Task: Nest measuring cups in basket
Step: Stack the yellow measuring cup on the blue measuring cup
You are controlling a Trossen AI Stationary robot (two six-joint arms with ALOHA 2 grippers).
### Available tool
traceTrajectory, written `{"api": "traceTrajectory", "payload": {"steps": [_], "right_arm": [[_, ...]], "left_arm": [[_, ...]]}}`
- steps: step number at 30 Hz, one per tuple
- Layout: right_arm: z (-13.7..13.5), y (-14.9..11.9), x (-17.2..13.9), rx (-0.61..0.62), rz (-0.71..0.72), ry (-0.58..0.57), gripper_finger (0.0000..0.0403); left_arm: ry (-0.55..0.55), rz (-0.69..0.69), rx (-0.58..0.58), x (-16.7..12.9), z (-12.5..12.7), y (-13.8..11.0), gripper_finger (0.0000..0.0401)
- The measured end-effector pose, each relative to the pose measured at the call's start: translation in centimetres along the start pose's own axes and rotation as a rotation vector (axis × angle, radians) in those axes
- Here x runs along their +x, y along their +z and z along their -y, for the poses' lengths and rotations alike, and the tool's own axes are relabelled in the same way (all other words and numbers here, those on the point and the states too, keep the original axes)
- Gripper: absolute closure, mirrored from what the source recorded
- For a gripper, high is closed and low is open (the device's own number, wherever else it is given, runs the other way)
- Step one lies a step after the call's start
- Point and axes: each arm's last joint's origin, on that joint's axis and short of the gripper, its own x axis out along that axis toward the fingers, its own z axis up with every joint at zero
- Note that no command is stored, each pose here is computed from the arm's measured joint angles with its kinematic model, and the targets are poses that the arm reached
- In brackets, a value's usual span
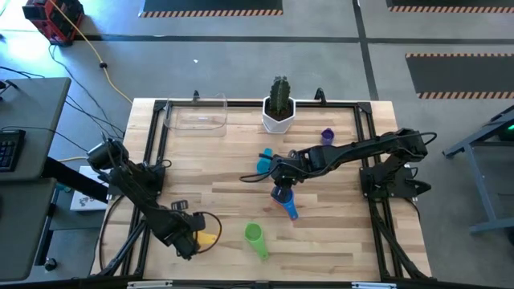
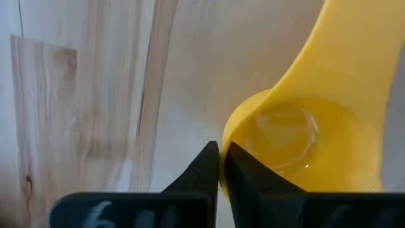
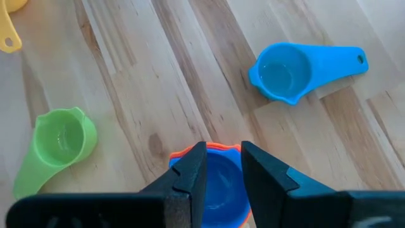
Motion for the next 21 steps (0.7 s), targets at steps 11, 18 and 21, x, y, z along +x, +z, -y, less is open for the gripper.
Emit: {"api": "traceTrajectory", "payload": {"steps": [11,18,21], "right_arm": [[-0.2,-0.1,0.0,0.038,-0.042,0.067,0.0313],[-0.6,-0.3,-0.1,0.060,-0.120,0.190,0.0313],[-0.6,-0.4,-0.1,0.109,-0.143,0.214,0.0313]], "left_arm": [[0.022,0.082,0.127,-1.0,-1.5,4.2,0.0397],[0.103,0.192,0.231,-2.6,-4.3,9.0,0.0398],[0.144,0.241,0.281,-3.7,-5.5,11.0,0.0398]]}}
